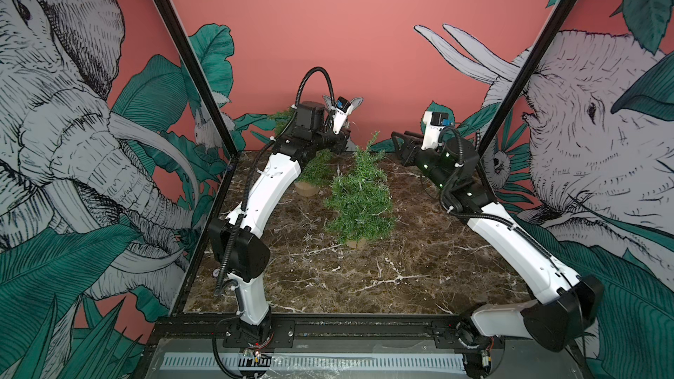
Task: Wrap string light around the christmas tree
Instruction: Wrap the light string around the Christmas tree.
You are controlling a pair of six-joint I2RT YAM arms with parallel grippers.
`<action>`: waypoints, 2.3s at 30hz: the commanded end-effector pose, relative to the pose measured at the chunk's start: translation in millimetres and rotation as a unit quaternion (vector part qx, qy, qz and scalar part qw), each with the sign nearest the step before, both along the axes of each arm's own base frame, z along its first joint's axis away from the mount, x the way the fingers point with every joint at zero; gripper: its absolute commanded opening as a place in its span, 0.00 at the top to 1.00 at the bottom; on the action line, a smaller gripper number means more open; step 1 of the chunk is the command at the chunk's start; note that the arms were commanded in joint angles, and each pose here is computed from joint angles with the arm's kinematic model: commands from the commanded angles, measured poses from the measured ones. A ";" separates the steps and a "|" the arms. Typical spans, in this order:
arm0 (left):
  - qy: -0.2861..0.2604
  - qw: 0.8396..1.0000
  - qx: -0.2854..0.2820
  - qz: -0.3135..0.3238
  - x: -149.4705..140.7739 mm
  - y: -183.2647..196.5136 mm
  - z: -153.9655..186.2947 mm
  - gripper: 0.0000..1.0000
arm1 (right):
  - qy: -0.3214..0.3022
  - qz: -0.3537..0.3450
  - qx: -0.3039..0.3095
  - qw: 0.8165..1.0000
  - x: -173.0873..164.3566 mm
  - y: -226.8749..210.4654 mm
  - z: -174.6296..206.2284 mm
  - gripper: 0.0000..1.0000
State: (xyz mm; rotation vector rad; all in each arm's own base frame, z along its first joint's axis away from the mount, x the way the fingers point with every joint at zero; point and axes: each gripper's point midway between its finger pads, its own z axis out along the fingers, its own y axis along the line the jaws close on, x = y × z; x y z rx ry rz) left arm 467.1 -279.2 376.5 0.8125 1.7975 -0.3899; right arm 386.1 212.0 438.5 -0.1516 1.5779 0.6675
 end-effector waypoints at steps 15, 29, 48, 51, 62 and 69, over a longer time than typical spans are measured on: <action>-0.089 0.993 0.067 0.051 -56.8 60.2 54.5 1.00 | 0.007 -0.051 -0.040 0.998 -31.9 -35.2 -23.3 0.46; -0.031 0.989 0.115 0.084 -99.9 98.0 16.3 1.00 | 0.020 -0.015 -0.014 1.000 -48.1 -28.9 -21.3 0.47; 0.095 0.984 0.110 0.105 -192.5 141.7 -40.1 1.00 | 0.050 0.018 -0.008 0.999 -64.9 -20.0 -30.6 0.48; 0.126 0.983 0.103 0.091 -203.4 138.2 -50.3 1.00 | 0.057 0.029 -0.012 0.998 -69.5 -16.1 -32.1 0.49; 0.230 0.972 0.052 -0.015 -256.6 98.2 -86.4 1.00 | 0.060 0.023 -0.017 0.998 -82.2 -21.9 -33.5 0.49; 0.255 0.963 0.018 -0.090 -293.3 62.0 -87.5 1.00 | 0.067 0.017 -0.026 0.997 -86.0 -26.0 -40.4 0.49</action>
